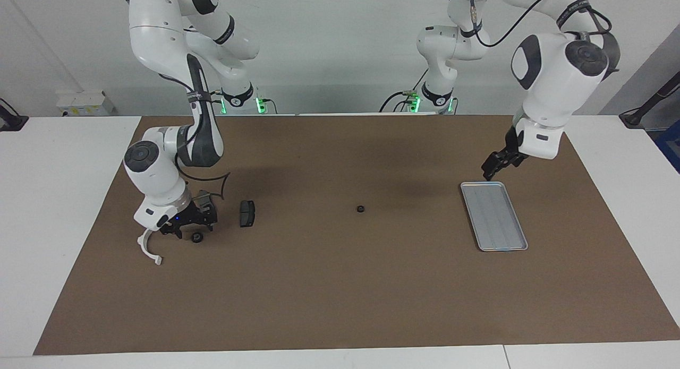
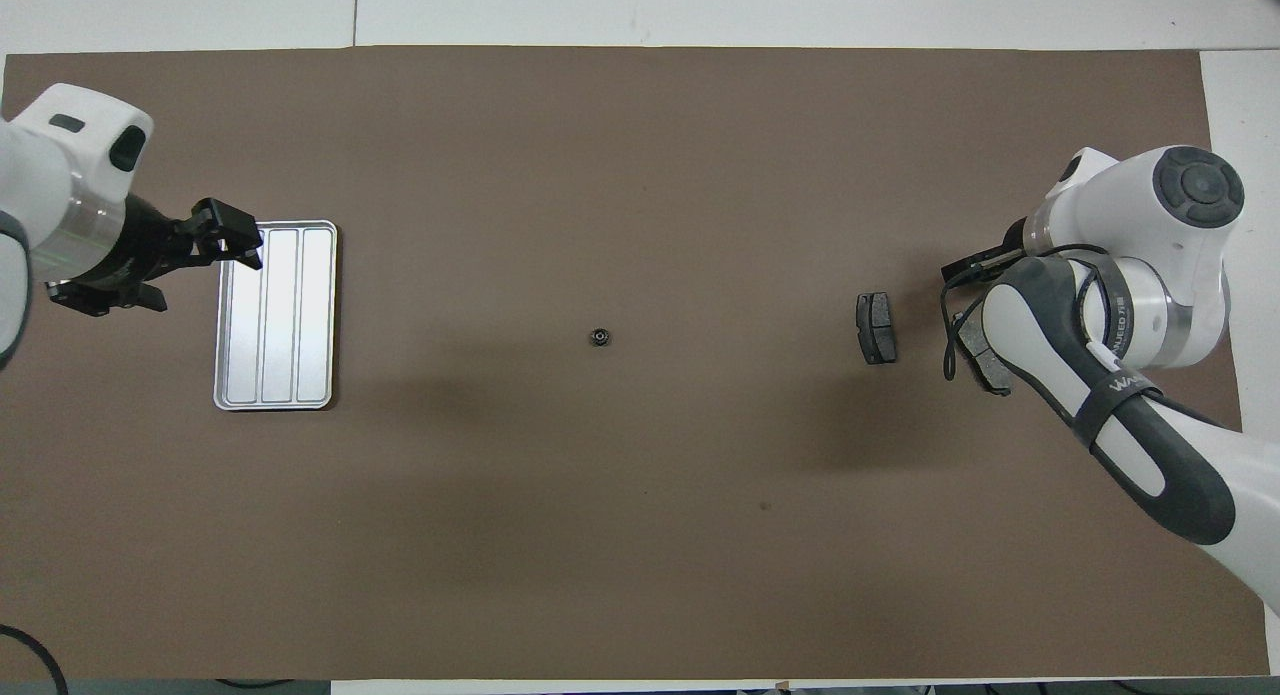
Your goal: Place bearing gear from tray to pile
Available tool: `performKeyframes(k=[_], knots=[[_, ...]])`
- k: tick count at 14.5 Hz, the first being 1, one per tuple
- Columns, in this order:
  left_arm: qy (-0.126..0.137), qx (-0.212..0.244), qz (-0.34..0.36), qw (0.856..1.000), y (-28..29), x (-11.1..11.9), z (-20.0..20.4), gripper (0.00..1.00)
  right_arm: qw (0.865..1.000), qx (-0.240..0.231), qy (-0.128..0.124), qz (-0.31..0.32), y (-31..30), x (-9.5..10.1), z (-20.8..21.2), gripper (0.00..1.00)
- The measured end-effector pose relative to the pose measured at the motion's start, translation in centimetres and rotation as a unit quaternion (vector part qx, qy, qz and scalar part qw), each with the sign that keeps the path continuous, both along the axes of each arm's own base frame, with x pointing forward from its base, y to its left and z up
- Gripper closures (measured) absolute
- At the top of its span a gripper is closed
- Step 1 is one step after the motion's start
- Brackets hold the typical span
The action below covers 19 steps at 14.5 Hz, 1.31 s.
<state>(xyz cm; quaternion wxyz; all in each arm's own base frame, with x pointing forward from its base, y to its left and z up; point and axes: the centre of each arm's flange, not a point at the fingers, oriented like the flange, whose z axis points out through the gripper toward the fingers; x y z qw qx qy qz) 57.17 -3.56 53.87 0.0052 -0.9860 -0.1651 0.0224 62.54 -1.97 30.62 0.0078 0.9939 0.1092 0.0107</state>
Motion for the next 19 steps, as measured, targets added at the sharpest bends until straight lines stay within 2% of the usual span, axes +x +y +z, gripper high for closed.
performKeyframes(k=[2, 5, 8, 14, 17, 19], knots=[[0.003, -0.004, -0.011, 1.000, 3.3, -1.5, 2.2, 0.00, 1.000, -0.001, 0.009, -0.027, 3.9, 1.0, 3.2, 0.00], [-0.003, -0.007, -0.012, 1.000, 5.4, -2.6, 4.0, 0.00, 0.997, -0.005, 0.010, -0.070, 13.0, 2.2, 10.5, 0.00], [0.003, -0.005, -0.037, 0.999, 6.5, -3.0, 4.6, 0.00, 0.995, 0.000, 0.003, -0.101, 21.9, 1.0, 13.7, 0.00], [0.002, -0.004, -0.088, 0.996, 7.3, -2.6, 4.7, 0.00, 0.989, 0.020, -0.009, -0.144, 39.1, -5.5, 11.0, 0.00], [0.000, -0.004, -0.099, 0.995, 6.1, -1.5, 4.7, 0.00, 0.989, 0.029, -0.009, -0.148, 43.9, -7.5, 7.6, 0.00], [0.001, -0.003, -0.104, 0.995, 5.5, -1.3, 4.5, 0.00, 0.989, 0.031, -0.006, -0.146, 45.4, -7.9, 5.1, 0.00]])
